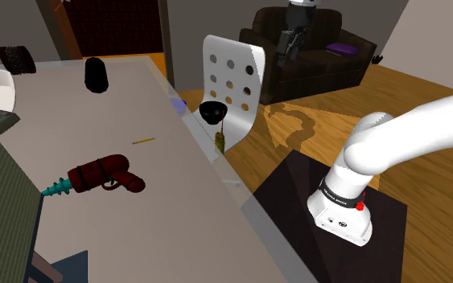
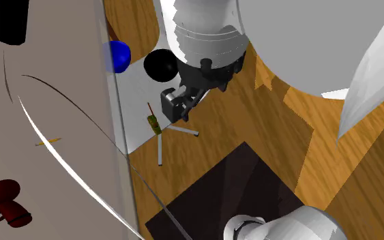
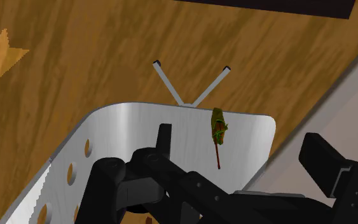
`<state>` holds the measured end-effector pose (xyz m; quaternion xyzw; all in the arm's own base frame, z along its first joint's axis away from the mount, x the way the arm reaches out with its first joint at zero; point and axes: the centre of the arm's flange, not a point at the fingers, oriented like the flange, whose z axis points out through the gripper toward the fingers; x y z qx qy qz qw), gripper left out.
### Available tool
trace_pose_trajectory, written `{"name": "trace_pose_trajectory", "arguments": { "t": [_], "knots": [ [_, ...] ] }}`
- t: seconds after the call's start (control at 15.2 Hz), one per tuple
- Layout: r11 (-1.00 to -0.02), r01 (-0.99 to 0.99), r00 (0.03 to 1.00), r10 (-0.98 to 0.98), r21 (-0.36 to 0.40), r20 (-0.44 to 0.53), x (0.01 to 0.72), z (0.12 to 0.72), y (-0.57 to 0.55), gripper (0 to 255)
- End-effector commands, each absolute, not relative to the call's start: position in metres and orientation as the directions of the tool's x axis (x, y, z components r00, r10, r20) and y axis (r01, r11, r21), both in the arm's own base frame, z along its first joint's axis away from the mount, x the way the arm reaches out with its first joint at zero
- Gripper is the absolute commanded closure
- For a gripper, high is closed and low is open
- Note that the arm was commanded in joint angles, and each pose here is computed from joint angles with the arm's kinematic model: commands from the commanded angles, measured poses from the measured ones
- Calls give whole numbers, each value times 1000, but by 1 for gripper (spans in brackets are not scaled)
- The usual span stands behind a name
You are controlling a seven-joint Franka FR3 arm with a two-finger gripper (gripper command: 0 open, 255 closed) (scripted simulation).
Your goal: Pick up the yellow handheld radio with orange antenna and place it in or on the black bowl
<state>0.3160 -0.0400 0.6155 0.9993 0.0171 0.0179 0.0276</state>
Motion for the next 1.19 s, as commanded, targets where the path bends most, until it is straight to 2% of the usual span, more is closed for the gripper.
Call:
{"name": "trace_pose_trajectory", "arguments": {
  "t": [0.0,1.12],
  "knots": [
    [-998,33,999,35,56,35,316,615,-40,0],
    [-998,18,991,26,63,132,390,411,-5,0]
  ]
}}
